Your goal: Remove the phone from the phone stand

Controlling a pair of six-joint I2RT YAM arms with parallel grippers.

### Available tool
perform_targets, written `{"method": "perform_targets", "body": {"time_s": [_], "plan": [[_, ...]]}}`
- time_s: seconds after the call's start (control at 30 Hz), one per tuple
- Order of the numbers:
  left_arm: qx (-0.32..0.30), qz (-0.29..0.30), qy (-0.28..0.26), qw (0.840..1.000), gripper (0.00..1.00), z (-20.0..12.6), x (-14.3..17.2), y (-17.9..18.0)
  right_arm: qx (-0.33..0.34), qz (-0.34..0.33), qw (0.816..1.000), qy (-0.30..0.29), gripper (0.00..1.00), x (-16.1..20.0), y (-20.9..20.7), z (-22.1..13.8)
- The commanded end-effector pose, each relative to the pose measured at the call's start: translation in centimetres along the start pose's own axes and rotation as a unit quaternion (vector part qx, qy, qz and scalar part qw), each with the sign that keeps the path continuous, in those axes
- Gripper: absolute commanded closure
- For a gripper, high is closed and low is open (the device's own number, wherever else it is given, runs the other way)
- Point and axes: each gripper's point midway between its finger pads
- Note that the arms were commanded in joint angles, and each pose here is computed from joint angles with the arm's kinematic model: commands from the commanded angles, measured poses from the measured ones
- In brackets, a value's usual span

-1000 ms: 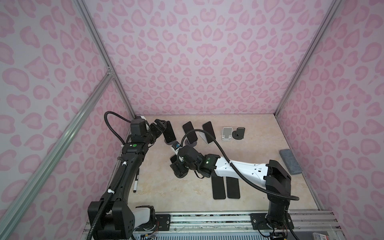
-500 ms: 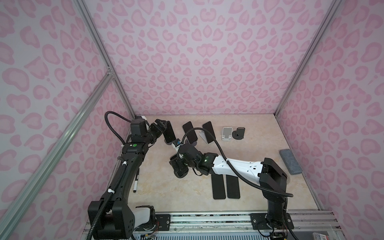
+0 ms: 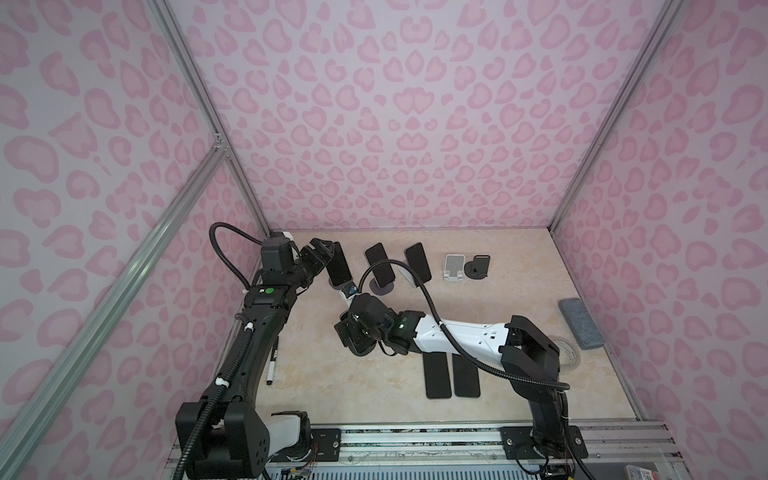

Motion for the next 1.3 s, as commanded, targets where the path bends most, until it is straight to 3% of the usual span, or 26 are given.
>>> {"method": "perform_targets", "body": {"time_s": [0.0,0.2,0.33,0.63,0.97,1.27], "plan": [[0.019,0.008,-0.011,1.0,0.08,-0.4,-0.7,-1.2,0.033,0.007,0.999,-0.007,0.05,0.1,-1.1,0.3],[0.022,0.008,-0.011,1.0,0.08,-0.4,-0.7,-1.3,0.017,0.018,1.0,-0.018,0.23,0.0,-0.4,0.0],[0.022,0.009,-0.011,1.0,0.08,-0.5,-0.7,-1.3,0.018,0.015,1.0,-0.014,0.29,0.9,-0.4,0.0],[0.022,0.01,-0.011,1.0,0.08,-0.5,-0.7,-1.3,0.01,0.008,0.999,-0.033,0.33,-0.4,0.2,-1.7],[0.02,0.02,-0.03,0.999,0.08,-1.3,-1.3,-1.6,0.007,0.019,0.997,-0.07,0.34,-3.8,-0.3,-6.0],[0.036,0.056,-0.031,0.997,0.08,-1.4,-0.6,-3.0,0.046,0.055,0.994,-0.077,0.35,-4.0,-5.2,-11.1]]}}
Point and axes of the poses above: each gripper's point midway between its finger pads, its own z axis out along the fingers, its own y axis along the line the jaws close on, x = y × z, and after that the axes turned 3 degrees about -z, right-handed
